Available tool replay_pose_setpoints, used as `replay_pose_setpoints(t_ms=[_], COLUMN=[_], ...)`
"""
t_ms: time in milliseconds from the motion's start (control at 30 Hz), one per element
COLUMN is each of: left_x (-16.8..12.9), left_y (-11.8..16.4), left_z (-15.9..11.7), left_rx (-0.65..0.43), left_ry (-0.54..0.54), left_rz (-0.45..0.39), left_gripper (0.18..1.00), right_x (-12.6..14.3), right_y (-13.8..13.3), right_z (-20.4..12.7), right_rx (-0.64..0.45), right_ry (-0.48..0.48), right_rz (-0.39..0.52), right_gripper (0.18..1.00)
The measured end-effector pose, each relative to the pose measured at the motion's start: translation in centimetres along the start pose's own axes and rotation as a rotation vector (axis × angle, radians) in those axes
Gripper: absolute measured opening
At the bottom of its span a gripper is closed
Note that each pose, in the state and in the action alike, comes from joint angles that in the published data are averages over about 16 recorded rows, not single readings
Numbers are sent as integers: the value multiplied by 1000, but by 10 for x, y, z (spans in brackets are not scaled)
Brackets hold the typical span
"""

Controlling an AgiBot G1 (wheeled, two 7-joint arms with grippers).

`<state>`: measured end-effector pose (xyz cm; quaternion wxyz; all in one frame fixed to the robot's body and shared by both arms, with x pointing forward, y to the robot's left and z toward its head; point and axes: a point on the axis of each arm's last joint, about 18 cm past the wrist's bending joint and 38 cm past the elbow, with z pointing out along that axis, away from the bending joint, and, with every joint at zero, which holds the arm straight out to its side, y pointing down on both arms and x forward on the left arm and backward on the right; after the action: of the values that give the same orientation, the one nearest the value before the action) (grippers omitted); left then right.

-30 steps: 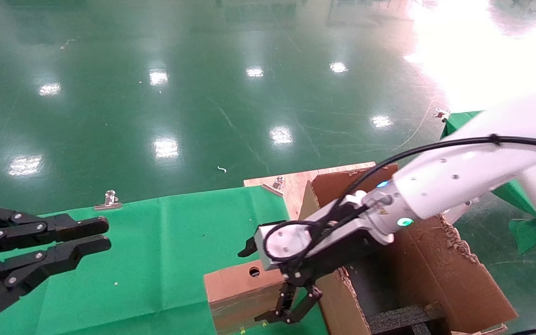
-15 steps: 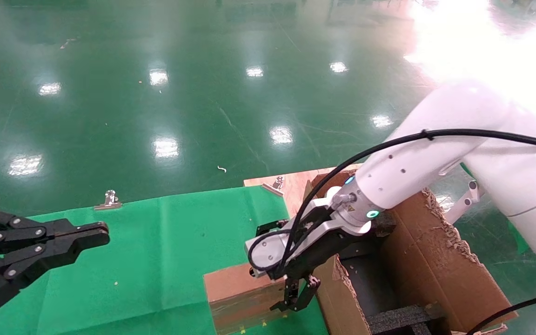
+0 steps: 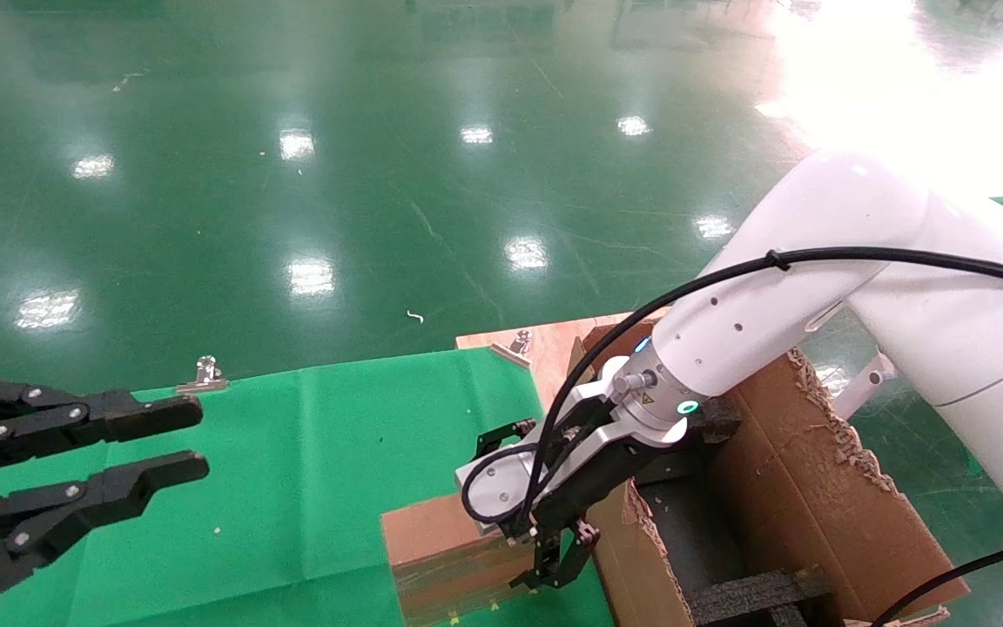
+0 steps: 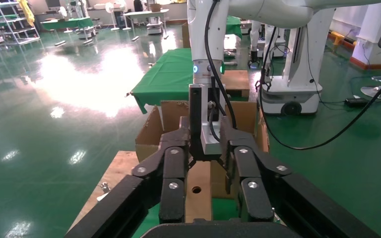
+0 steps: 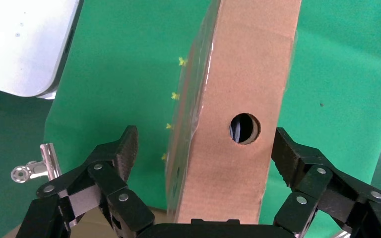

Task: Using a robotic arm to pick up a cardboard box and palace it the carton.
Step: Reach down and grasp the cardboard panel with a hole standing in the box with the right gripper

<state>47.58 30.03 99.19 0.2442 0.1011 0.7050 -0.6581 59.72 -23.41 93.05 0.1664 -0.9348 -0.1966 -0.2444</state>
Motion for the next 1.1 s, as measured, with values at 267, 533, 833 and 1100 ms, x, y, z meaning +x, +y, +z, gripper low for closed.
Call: replay_pose_setpoints(t_ms=[267,533,833,1100], left_x=[0,0,0,0], left_y=[0,0,0,0], left_z=[0,0,0,0], left_rx=[0,0,0,0], left_ry=[0,0,0,0], left_rz=[0,0,0,0], left_gripper=[413,601,798,922], right_x=[0,0,0,0], right_y=[0,0,0,0], right_z=[-1,-2,-2,-5], right_rx=[7,11,14,18], right_ry=[4,7,8,13], right_rz=[3,5,6,13], right_gripper=[929,810,619,466])
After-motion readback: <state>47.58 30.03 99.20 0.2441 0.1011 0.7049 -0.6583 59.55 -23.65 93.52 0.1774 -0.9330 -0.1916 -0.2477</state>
